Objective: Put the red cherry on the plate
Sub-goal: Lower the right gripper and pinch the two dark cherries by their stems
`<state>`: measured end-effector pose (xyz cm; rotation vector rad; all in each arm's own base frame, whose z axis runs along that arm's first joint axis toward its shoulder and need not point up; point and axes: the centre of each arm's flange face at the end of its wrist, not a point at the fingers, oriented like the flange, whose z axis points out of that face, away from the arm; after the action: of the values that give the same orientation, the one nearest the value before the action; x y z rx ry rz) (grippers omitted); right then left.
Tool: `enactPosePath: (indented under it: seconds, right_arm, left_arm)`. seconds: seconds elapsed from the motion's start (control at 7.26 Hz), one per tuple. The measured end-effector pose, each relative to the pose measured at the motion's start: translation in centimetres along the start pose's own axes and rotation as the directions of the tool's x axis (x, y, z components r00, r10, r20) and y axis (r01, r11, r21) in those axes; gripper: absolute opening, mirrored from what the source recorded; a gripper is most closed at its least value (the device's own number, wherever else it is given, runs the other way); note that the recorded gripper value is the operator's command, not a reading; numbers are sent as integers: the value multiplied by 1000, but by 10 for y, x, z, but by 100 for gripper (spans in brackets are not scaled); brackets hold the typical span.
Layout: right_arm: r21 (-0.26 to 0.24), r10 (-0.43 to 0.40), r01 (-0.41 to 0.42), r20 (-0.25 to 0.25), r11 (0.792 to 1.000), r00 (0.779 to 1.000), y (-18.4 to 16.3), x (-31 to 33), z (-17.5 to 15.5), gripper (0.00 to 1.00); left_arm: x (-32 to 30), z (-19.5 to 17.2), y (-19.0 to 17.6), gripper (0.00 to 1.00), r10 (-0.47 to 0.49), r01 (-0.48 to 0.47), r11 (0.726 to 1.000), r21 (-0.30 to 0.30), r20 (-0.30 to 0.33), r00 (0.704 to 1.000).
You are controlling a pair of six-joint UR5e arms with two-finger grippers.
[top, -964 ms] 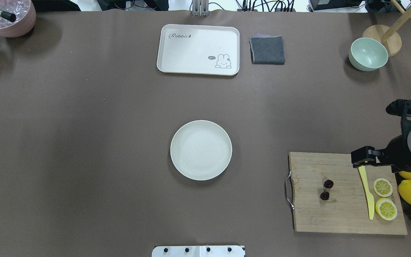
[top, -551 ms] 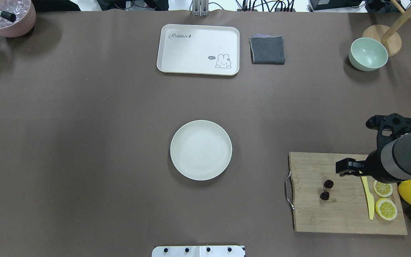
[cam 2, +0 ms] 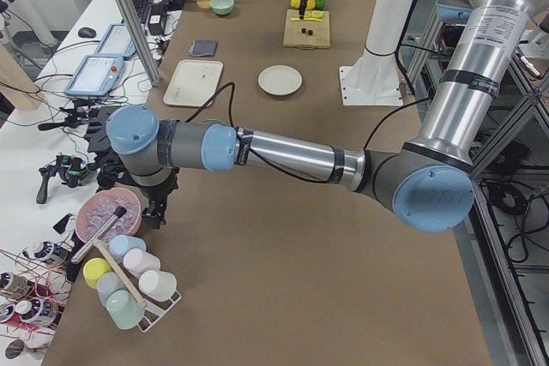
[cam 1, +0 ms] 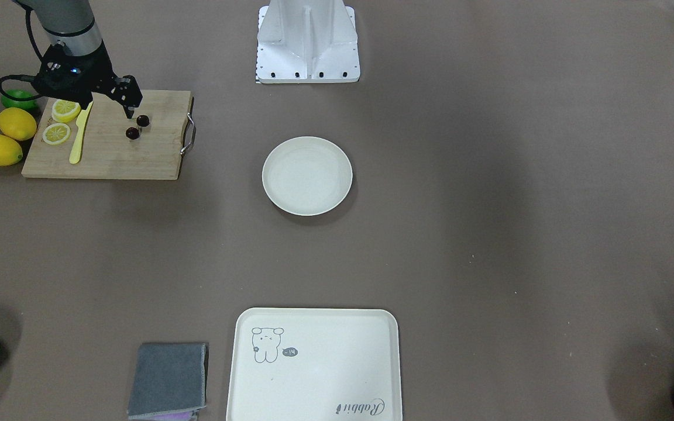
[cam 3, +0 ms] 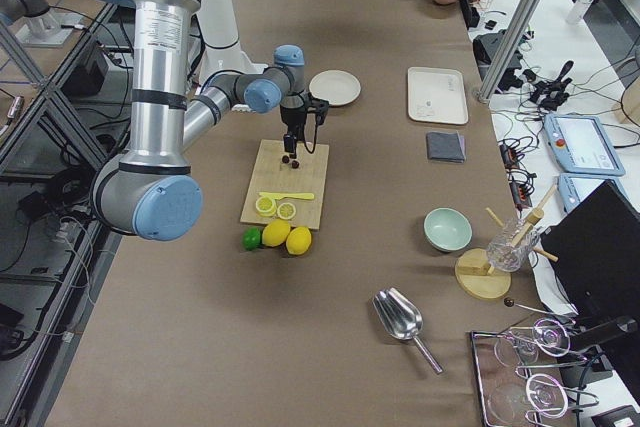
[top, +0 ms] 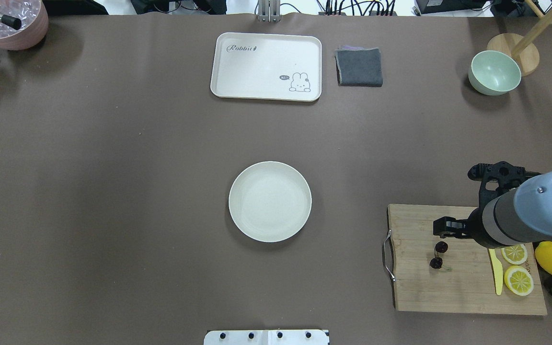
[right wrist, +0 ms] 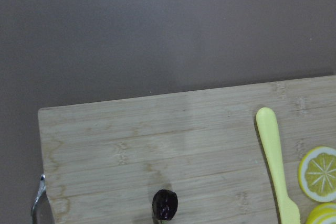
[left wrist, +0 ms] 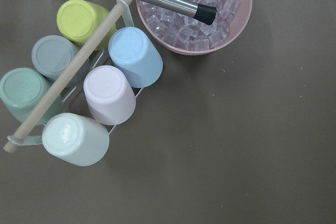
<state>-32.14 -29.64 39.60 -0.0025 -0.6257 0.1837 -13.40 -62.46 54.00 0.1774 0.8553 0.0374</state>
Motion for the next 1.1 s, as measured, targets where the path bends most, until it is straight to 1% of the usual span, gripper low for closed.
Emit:
enactPosePath:
  seconds: [0.28,0.55,0.83,0.96,1.1]
  right_arm:
    - [13,13,-13,32,1000,999,9,-9,24,91]
    - [27,18,-19,43,999,999,18,-12,42,90]
    - [35,20,-22,48,999,999,30,-14,52,88]
    - [41,20,-22,56,999,998,39,-15,56,82]
    - [44,21,-24,62,999,998,47,-15,59,70]
  left_arm:
    - [3,-1,-4,98,5,-5,1000,1,1,1000]
    - [5,-2,-6,98,7,-7,1000,2,2,1000]
    - [3,-1,-4,98,6,-6,1000,1,3,1000]
    - [3,-2,-4,98,6,-6,1000,3,4,1000]
    - [2,-3,-3,98,6,-6,1000,5,4,1000]
